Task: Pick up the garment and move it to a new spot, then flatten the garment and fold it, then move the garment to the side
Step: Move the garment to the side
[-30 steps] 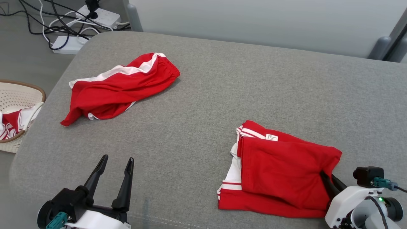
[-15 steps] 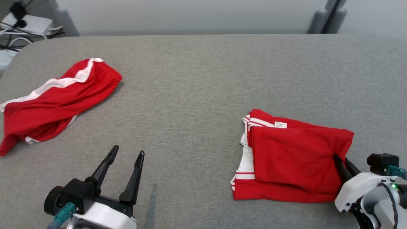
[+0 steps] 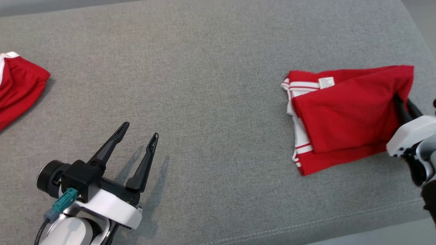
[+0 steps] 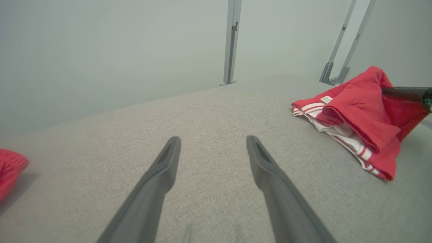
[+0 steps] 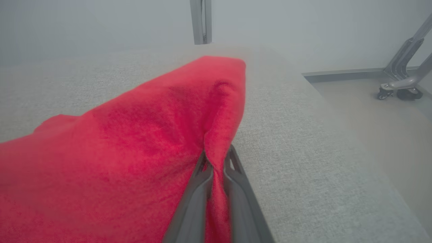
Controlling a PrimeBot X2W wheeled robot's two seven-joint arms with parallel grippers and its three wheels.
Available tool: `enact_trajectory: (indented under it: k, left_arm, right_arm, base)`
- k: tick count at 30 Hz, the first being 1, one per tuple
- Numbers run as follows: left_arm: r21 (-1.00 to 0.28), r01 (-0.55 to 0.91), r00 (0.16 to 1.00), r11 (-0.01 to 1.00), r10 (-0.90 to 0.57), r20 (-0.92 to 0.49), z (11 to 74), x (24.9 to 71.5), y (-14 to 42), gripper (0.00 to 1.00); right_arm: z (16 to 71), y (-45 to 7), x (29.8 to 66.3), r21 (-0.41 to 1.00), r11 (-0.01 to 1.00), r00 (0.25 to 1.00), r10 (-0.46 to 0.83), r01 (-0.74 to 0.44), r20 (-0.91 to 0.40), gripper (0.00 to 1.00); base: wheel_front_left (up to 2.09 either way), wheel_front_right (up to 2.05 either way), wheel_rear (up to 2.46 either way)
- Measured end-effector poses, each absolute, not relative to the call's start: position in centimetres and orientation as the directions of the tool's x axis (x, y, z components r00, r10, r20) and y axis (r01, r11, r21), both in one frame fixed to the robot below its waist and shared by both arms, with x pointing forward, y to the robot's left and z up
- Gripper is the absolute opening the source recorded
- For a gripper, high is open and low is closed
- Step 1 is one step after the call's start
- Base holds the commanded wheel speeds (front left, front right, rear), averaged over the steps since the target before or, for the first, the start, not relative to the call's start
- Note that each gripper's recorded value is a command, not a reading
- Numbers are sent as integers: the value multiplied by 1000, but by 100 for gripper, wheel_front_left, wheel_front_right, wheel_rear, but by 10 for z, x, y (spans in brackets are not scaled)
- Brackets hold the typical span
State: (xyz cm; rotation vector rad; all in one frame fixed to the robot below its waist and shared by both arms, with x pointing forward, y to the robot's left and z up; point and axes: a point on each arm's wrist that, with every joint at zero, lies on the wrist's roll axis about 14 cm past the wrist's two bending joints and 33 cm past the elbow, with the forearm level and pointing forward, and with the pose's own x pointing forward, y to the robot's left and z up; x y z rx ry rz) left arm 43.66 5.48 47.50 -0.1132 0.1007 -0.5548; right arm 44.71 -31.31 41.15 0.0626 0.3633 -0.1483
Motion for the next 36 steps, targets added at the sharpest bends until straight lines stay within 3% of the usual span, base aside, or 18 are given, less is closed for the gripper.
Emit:
enact_trajectory:
  k: [7, 13, 15, 16, 22, 28, 36]
  left_arm:
    - [-150, 561, 814, 814, -576, -80, 462, 450, 42, 100]
    - [-155, 570, 802, 807, -587, -108, 447, 462, 41, 100]
    - [-160, 571, 800, 805, -589, -111, 443, 465, 39, 100]
    - [-163, 575, 797, 802, -593, -110, 442, 466, 38, 100]
    - [-157, 580, 796, 799, -597, -100, 444, 468, 37, 100]
    - [-140, 540, 832, 830, -551, -59, 458, 469, 47, 100]
    - [-123, 407, 910, 905, -414, -35, 478, 452, 86, 100]
  right_arm:
    - [415, -385, 456, -59, 951, 876, -302, 302, -375, 0]
    - [436, -400, 488, -103, 946, 897, -324, 307, -299, 3]
    - [431, -401, 492, -109, 944, 893, -329, 311, -306, 92]
    - [427, -403, 491, -103, 940, 887, -342, 326, -311, 100]
    - [425, -409, 492, -112, 929, 877, -369, 352, -308, 100]
    - [489, -390, 500, -57, 946, 945, -321, 318, -69, 100]
    - [522, -327, 468, 1, 978, 974, -210, 211, 82, 100]
  base:
    - [0, 0, 0]
    - [0, 0, 0]
    - [0, 0, 0]
    - [0, 0, 0]
    - [0, 0, 0]
    - [0, 0, 0]
    - [0, 0, 0]
